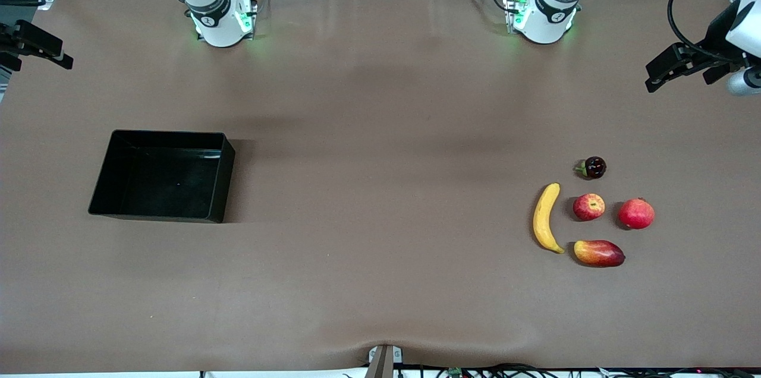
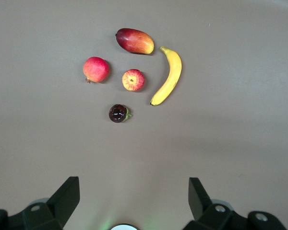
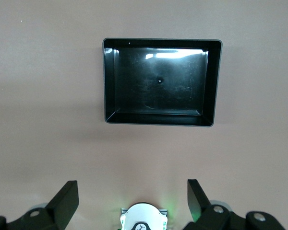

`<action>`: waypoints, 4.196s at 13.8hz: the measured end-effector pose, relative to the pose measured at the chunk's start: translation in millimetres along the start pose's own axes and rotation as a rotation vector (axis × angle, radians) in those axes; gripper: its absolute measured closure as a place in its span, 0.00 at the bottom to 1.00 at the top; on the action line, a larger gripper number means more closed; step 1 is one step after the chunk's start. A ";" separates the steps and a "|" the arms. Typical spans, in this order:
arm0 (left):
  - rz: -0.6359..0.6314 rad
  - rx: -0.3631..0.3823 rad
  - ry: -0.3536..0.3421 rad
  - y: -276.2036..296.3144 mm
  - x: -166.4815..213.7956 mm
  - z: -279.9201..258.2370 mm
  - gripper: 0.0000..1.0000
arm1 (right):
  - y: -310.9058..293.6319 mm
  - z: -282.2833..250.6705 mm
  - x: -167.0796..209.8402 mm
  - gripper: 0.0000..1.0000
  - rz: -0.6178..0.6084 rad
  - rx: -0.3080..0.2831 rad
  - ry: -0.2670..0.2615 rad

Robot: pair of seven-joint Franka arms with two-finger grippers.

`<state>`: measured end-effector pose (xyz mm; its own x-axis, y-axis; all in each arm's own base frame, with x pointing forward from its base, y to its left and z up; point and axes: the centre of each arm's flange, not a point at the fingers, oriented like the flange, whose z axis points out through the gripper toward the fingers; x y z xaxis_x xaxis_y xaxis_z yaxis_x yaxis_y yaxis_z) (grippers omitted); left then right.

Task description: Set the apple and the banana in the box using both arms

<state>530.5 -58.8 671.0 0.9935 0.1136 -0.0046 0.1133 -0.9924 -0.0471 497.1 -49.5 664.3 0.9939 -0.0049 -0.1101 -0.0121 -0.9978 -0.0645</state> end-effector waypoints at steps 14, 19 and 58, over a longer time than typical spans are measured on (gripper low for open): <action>-0.006 0.002 -0.011 -2.7 4.1 5.8 0.00 | 4.3 0.9 -0.3 0.00 0.008 -0.002 -0.002; -0.012 0.002 -0.014 -5.4 5.7 7.5 0.00 | 12.0 0.7 -0.9 0.00 0.023 -0.001 -0.002; -0.009 0.001 -0.015 -2.8 13.5 16.0 0.00 | 85.4 87.7 64.2 0.00 0.151 0.003 -0.142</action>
<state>543.5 -53.8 655.1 0.9922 0.1234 -0.0190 0.1224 -0.9913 -0.0485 550.3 -129.2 564.7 0.9553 -0.1445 -0.2578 -0.1599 -0.9863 -0.0395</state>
